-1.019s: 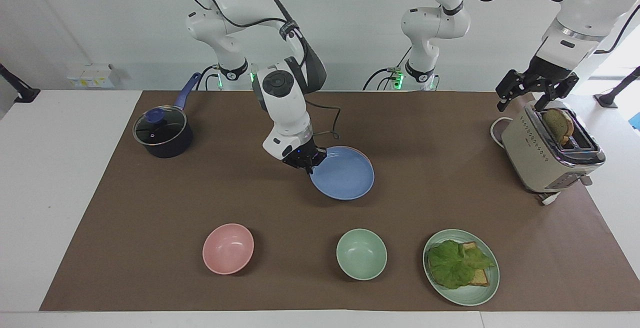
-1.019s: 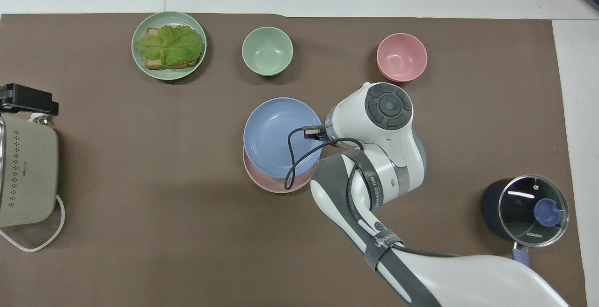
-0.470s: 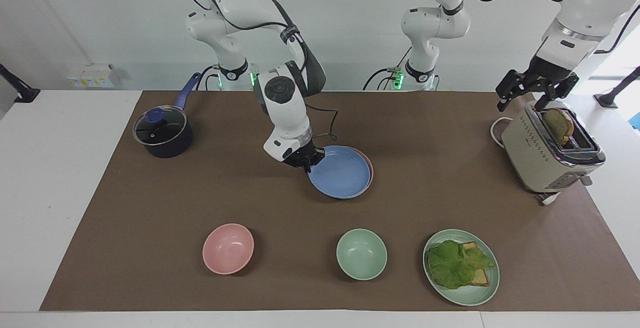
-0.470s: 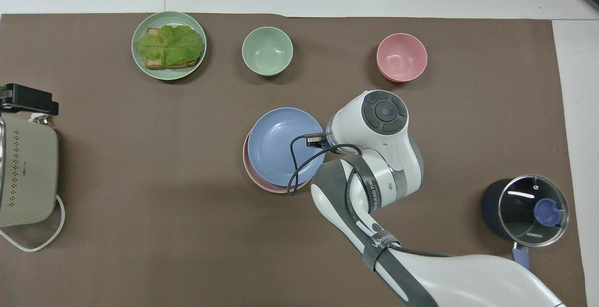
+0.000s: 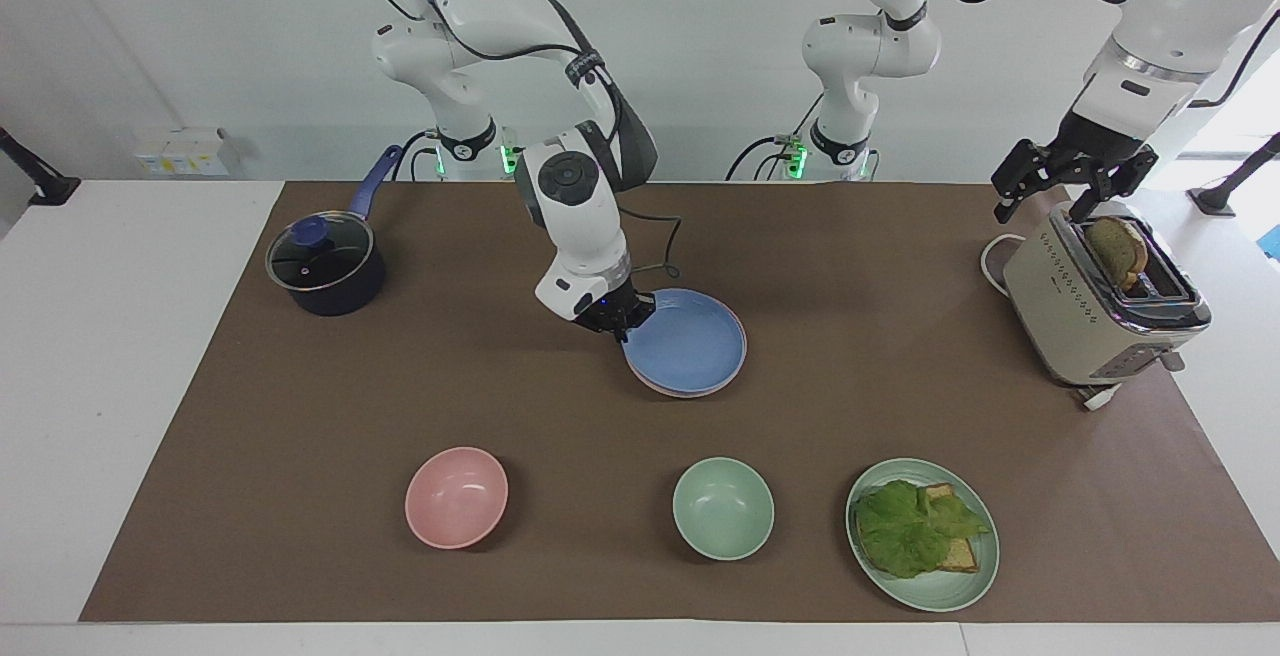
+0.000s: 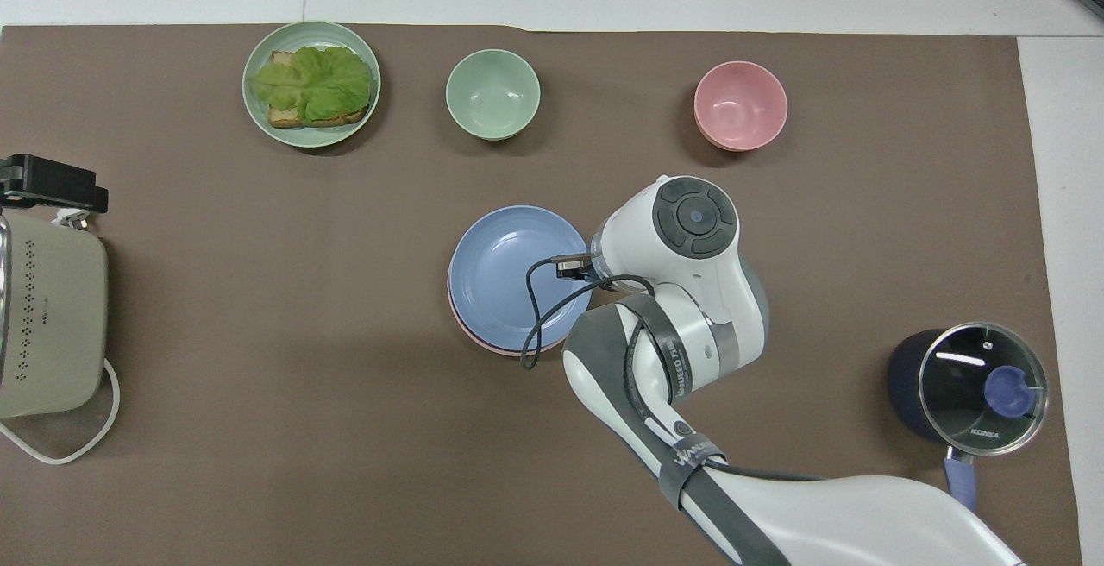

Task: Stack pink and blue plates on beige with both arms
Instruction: 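Lower the blue plate onto the stack and open the right gripper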

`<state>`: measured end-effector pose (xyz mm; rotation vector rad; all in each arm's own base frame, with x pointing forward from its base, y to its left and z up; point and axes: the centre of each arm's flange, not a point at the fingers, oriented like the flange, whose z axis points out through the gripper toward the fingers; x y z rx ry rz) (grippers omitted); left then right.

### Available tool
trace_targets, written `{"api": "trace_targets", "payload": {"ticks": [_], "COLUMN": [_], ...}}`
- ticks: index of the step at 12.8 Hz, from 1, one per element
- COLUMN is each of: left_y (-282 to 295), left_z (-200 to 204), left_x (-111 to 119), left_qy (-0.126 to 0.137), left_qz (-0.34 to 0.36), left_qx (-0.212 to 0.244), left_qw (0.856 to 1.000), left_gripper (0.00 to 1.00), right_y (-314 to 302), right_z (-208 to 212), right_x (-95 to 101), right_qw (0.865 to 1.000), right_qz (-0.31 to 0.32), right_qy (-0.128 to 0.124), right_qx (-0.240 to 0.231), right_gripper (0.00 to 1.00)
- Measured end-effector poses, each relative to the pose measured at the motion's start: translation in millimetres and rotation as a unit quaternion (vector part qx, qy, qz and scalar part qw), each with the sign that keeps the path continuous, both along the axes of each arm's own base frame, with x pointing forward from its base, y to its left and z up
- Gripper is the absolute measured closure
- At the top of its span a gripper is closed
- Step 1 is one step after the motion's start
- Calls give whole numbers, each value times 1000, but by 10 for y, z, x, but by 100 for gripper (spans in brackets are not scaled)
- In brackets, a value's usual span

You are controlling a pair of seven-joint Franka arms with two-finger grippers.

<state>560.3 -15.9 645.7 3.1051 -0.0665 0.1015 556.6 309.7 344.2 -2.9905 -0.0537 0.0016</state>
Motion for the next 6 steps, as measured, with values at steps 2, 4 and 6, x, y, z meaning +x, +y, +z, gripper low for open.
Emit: {"api": "trace_targets", "payload": {"ticks": [2,4,6], "left_y": [0,0,0], "left_z": [0,0,0], "left_x": [0,0,0], "left_qy": [0,0,0], "left_qz": [0,0,0], "left_qx": [0,0,0], "left_qw": [1000,1000,1000], "left_gripper": [0,0,0], "right_y": [20,16,8], "right_z": [-8,-7,-1], "right_x": [-16,-13,-2], "right_qw": [1000,1000,1000], "right_qz": [-1,-2,-3], "right_qy": [1,1,-1], "right_qx": [0,0,0], "right_gripper": [94,73,48]}}
